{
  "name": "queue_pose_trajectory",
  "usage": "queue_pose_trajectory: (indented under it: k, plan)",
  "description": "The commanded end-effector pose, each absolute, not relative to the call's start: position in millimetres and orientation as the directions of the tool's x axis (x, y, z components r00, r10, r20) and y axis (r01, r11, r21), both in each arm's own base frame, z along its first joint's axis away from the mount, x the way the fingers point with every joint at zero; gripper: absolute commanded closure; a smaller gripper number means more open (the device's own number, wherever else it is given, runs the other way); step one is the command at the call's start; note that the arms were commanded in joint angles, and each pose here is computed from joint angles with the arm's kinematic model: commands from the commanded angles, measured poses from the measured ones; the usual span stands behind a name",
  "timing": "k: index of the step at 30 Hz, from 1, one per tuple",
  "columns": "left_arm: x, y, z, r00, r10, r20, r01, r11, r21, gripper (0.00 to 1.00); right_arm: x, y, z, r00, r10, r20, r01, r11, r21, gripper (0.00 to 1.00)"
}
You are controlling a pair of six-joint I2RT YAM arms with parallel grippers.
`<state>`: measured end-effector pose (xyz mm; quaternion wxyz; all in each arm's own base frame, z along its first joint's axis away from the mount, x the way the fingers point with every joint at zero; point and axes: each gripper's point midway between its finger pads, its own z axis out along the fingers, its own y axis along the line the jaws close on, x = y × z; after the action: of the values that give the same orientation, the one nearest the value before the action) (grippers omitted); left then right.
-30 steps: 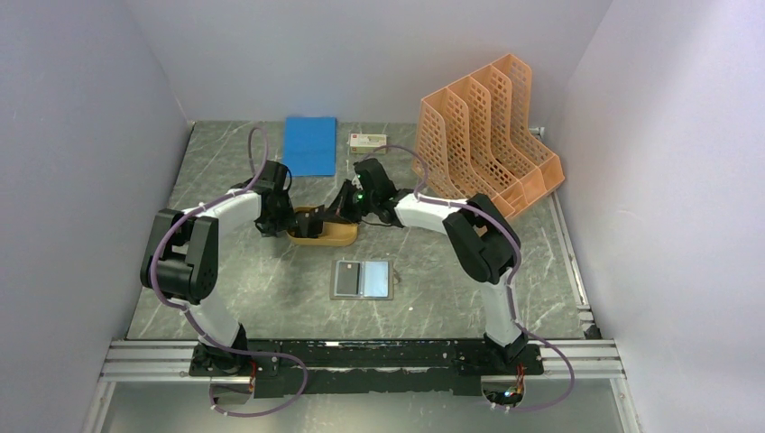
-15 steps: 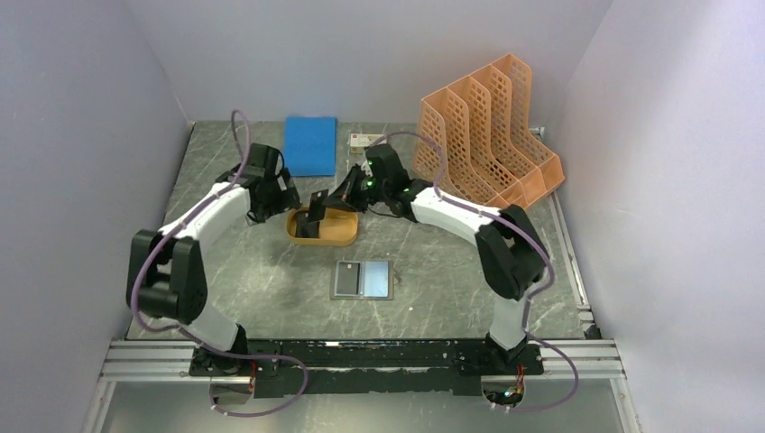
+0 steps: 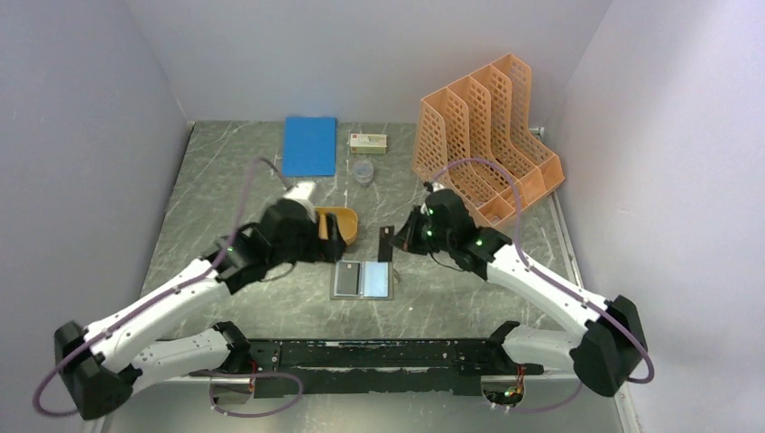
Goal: Put the credit cards into the card holder
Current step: Turn over the card slot in the card holder.
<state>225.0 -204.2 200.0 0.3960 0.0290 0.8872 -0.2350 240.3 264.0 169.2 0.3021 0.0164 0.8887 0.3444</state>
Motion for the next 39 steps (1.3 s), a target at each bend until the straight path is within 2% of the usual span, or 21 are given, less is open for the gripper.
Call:
queue_pose_trajectory:
  k: [1,5,9,19,31,39]
  plan:
    - [186.0,-250.7,164.2,-0.73,-0.07,-0.68,0.304,0.858,-0.415,0.11,213.8,225.7,129.7,-0.829,0.16,-0.536,-0.171,0.84,0.515,1.0]
    - [169.0,-288.3,151.2,-0.748,-0.024,-0.663,0.369,0.816,-0.445,0.15,189.1,231.1,113.4,-0.867,0.124,-0.484,-0.209,0.79,0.577,1.0]
    - [172.3,-305.4,130.7,-0.773,0.007,-0.635,0.357,0.832,-0.425,0.21,172.2,232.4,92.7,-0.907,0.096,-0.41,-0.19,0.776,0.601,1.0]
    - [186.6,-319.9,87.9,-0.809,0.043,-0.586,0.294,0.893,-0.341,0.25,153.7,231.7,69.6,-0.937,0.096,-0.336,-0.151,0.755,0.638,1.0]
    - [193.9,-285.2,74.4,-0.804,-0.024,-0.595,0.153,0.957,-0.245,0.24,152.4,231.9,55.3,-0.947,0.106,-0.302,-0.118,0.761,0.637,1.0]
    - [192.5,-276.4,66.4,-0.808,-0.03,-0.588,0.132,0.964,-0.231,0.24,150.2,230.4,47.8,-0.953,0.115,-0.28,-0.094,0.768,0.633,1.0]
